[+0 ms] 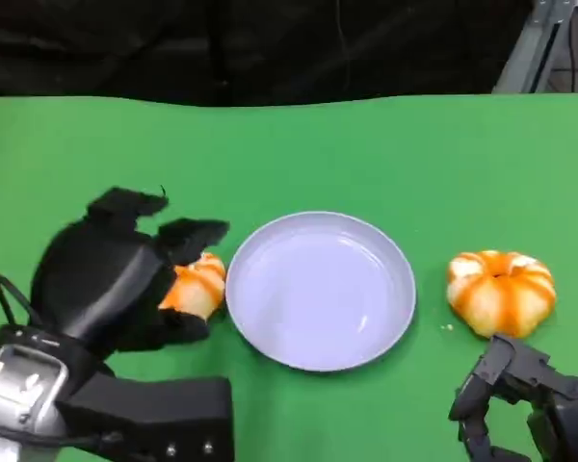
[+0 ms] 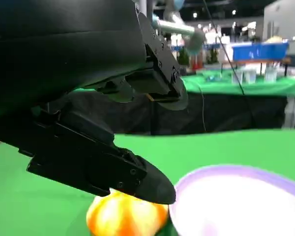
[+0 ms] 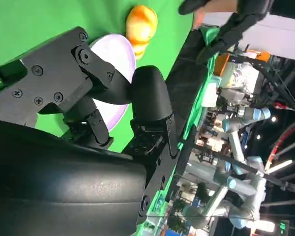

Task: Grasp the bread from the table and place it into the plate.

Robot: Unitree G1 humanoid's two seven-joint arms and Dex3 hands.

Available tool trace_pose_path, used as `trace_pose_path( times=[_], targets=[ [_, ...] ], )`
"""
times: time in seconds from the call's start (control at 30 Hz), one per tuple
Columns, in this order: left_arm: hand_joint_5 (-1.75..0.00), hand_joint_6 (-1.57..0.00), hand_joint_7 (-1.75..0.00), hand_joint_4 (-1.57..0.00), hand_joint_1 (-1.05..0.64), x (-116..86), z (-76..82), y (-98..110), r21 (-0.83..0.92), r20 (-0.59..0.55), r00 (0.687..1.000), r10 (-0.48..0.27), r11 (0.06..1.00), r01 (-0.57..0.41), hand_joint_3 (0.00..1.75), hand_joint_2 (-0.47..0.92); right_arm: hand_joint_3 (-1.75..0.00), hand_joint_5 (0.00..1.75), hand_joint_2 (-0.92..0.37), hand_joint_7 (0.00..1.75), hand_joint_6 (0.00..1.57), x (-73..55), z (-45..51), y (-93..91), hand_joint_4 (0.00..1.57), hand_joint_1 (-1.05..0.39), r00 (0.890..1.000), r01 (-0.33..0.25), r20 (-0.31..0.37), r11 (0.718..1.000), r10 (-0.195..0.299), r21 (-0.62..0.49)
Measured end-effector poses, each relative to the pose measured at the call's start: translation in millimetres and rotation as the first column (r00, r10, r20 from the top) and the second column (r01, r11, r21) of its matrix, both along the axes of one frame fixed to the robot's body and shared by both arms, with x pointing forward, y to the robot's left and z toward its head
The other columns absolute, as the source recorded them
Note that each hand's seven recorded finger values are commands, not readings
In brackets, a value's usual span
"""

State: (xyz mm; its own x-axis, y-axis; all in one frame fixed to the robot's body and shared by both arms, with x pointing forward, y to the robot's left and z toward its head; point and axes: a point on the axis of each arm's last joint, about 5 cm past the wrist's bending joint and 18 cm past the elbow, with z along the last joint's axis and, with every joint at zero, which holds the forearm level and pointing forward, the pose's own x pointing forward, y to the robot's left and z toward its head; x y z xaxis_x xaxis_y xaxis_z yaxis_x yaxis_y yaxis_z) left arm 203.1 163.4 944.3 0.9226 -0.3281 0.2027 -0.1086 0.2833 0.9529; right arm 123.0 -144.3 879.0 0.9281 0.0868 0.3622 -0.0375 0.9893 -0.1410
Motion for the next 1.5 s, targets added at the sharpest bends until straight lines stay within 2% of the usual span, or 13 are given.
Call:
trace_pose_path(
  times=[1.13,1.5],
  targets=[
    [-0.25,-0.58,0.0,-0.29,-0.81,0,-3.2,-1,0.038,-0.022,0.999,0.031,0.999,-0.03,0.0,0.87,-1.21,1.75,-0.51,1.55,0.76,-0.1,-0.2,0.6,0.82,-0.12,1.0,-0.003,-0.003,1.0,0.003,0.002],
    [-0.19,-0.54,0.0,-0.28,-0.8,15,-21.0,-6,0.07,-0.131,0.986,0.104,0.993,-0.096,0.01,0.9,-1.22,1.75,-0.51,1.55,0.76,-0.1,0.1,0.8,0.83,-0.11,1.0,-0.005,-0.001,1.0,0.005,0.003]
  ],
)
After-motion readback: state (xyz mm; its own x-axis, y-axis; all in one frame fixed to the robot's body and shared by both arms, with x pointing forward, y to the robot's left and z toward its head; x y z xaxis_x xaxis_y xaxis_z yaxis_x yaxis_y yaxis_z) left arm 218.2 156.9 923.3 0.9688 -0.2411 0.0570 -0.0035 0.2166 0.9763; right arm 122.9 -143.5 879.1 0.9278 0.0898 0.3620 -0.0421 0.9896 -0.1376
